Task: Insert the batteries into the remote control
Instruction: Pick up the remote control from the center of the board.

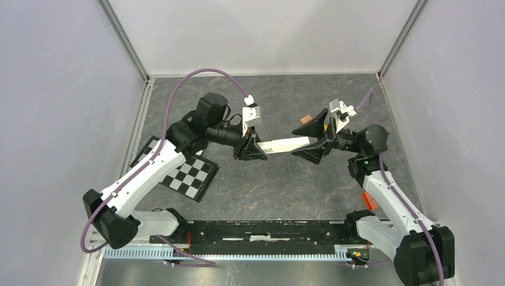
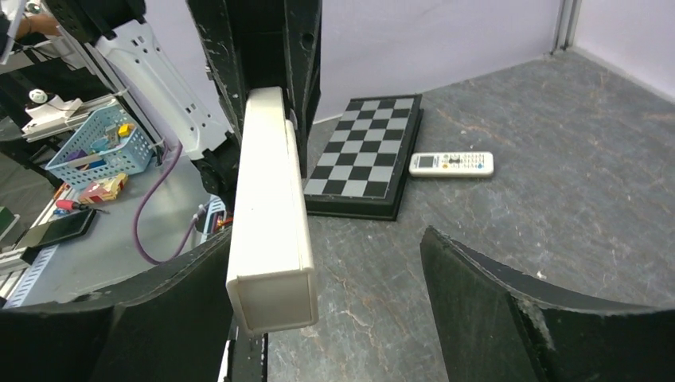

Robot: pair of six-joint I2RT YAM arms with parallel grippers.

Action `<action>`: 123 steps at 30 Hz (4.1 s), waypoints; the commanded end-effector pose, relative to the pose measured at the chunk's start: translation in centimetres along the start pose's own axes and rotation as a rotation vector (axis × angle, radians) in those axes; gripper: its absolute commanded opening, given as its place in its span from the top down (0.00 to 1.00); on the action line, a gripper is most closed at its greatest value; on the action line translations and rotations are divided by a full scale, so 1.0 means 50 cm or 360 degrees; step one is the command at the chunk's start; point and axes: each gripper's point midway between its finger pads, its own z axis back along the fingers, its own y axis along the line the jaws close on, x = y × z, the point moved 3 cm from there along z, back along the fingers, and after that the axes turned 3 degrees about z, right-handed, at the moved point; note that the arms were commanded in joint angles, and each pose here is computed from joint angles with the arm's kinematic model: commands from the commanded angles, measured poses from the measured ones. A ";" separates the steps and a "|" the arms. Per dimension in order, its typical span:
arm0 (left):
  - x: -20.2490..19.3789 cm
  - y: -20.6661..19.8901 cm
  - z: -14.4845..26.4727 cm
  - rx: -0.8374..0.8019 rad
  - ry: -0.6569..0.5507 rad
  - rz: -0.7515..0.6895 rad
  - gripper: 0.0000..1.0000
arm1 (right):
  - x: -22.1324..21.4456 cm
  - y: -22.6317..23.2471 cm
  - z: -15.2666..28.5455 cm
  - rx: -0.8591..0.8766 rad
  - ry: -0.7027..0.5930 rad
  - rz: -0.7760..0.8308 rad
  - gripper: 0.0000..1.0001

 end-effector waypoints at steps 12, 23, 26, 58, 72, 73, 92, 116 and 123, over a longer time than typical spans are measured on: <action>0.073 -0.048 0.027 -0.0143 -0.0177 -0.0183 0.98 | 0.088 0.137 -0.009 0.0465 -0.0276 -0.0049 0.41; 0.082 -0.062 0.041 -0.0128 -0.0227 -0.0209 0.98 | 0.064 0.060 -0.031 0.0201 -0.0210 -0.0129 0.32; 0.079 -0.060 0.038 -0.0134 -0.0218 -0.0185 0.98 | 0.074 0.063 -0.032 0.0192 -0.0219 -0.0093 0.41; 0.114 -0.002 0.042 0.0204 -0.0356 -0.0168 0.00 | 0.151 0.073 -0.037 0.0183 -0.0474 -0.0390 0.86; 0.154 0.079 0.058 0.0573 -0.0819 -0.0284 0.01 | 0.093 -0.048 -0.035 -0.0404 -0.0622 -0.1570 1.00; 0.154 0.085 0.057 0.0546 -0.0824 -0.0220 0.02 | 0.095 -0.044 -0.028 -0.0400 -0.0680 -0.1618 1.00; 0.158 0.039 0.053 -0.0219 -0.0968 -0.0211 0.28 | 0.092 -0.018 -0.004 -0.0361 -0.0817 -0.2074 1.00; 0.153 0.046 -0.001 -0.0343 -0.0850 -0.0253 0.54 | 0.102 0.006 -0.002 -0.0283 -0.0808 -0.2070 1.00; 0.151 0.041 -0.013 -0.0362 -0.0850 -0.0262 0.54 | 0.106 0.007 -0.004 -0.0267 -0.0811 -0.2069 1.00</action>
